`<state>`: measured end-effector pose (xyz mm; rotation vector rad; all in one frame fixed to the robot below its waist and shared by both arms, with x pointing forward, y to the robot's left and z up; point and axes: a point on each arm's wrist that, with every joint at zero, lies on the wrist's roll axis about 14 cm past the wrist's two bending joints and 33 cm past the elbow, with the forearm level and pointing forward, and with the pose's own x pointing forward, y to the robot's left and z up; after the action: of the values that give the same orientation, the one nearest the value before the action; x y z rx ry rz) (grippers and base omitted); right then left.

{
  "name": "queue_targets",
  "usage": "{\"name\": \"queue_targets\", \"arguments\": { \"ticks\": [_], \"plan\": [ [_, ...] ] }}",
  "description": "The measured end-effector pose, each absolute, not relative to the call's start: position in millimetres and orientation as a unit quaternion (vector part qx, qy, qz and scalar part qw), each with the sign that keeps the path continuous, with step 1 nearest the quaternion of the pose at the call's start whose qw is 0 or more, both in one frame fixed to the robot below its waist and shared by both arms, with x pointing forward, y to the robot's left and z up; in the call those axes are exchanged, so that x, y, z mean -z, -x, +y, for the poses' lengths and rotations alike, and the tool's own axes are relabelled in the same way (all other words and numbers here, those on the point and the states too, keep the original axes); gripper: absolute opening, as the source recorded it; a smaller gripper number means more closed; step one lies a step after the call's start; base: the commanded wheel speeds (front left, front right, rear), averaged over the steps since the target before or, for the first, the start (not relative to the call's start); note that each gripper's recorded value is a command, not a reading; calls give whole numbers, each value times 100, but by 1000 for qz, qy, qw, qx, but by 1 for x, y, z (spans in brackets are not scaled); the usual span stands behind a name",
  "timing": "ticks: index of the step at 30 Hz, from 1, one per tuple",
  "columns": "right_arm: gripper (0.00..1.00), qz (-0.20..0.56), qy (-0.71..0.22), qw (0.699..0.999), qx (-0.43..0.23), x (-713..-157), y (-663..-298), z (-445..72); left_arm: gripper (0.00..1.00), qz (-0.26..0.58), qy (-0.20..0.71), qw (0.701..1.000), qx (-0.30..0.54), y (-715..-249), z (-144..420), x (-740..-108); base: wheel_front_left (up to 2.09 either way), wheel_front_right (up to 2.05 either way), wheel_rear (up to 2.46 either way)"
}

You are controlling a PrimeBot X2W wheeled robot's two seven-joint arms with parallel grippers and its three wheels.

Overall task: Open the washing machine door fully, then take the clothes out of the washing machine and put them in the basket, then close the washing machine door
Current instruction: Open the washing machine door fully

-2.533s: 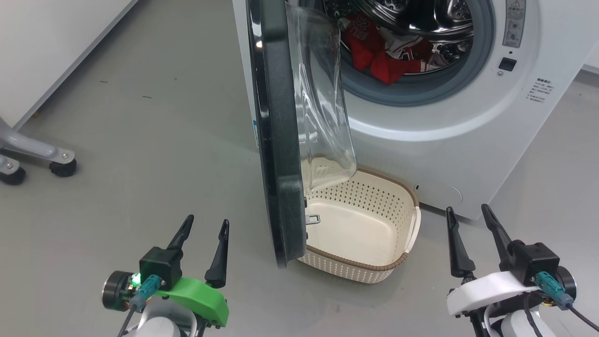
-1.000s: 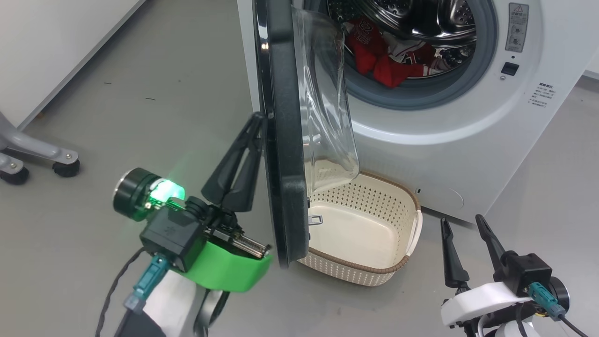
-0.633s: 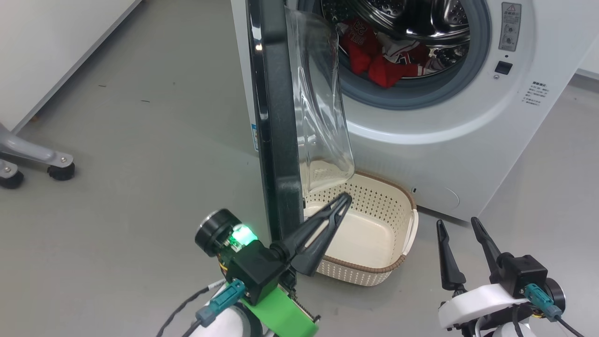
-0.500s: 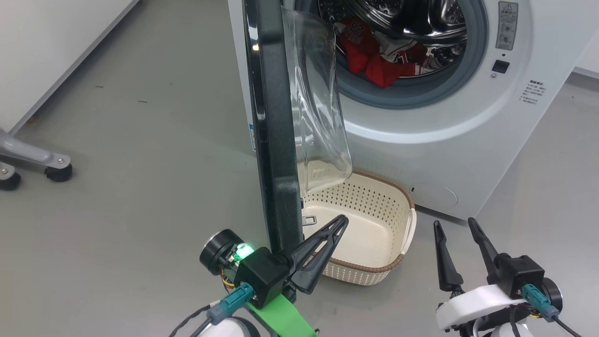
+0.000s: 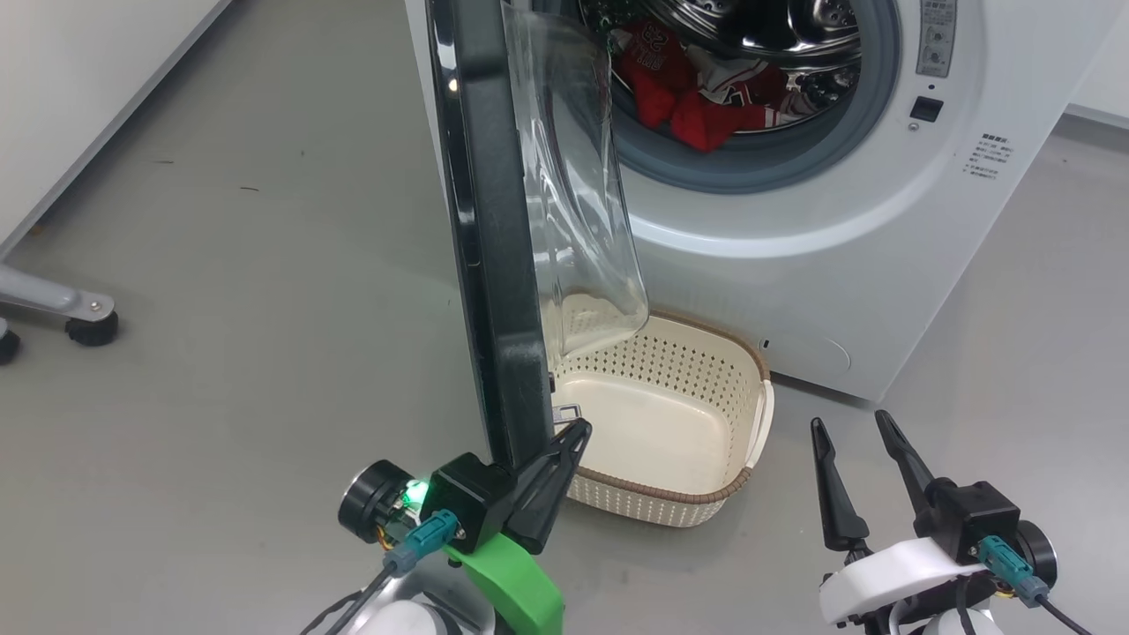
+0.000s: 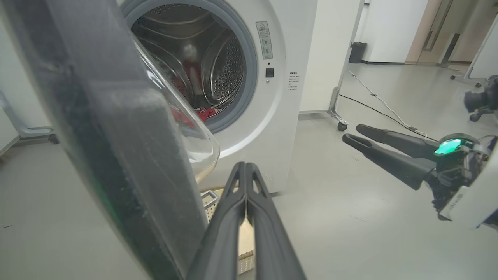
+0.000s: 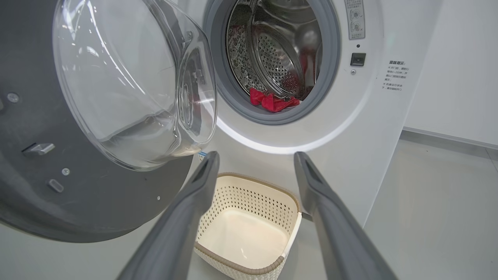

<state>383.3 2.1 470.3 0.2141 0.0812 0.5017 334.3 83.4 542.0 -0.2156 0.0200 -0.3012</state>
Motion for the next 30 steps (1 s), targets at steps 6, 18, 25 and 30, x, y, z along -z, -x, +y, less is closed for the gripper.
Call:
{"name": "queue_targets", "arguments": {
  "ticks": [6, 18, 25, 30],
  "plan": [
    [100, 46, -106, 963, -245, -465, -384, -1, 0, 29, 108, 986, 124, -342, 95, -529, 0, 0, 0],
    [100, 52, -106, 966, -232, -460, -388, -9, 0, 46, 114, 987, 100, -349, 105, -516, 0, 0, 0],
    [100, 51, -107, 965, -233, -459, -389, -10, 0, 44, 119, 988, 82, -352, 112, -513, 0, 0, 0],
    [100, 50, -108, 965, -233, -460, -391, -8, 0, 44, 126, 989, 62, -353, 123, -511, 0, 0, 0]
  ]
}}
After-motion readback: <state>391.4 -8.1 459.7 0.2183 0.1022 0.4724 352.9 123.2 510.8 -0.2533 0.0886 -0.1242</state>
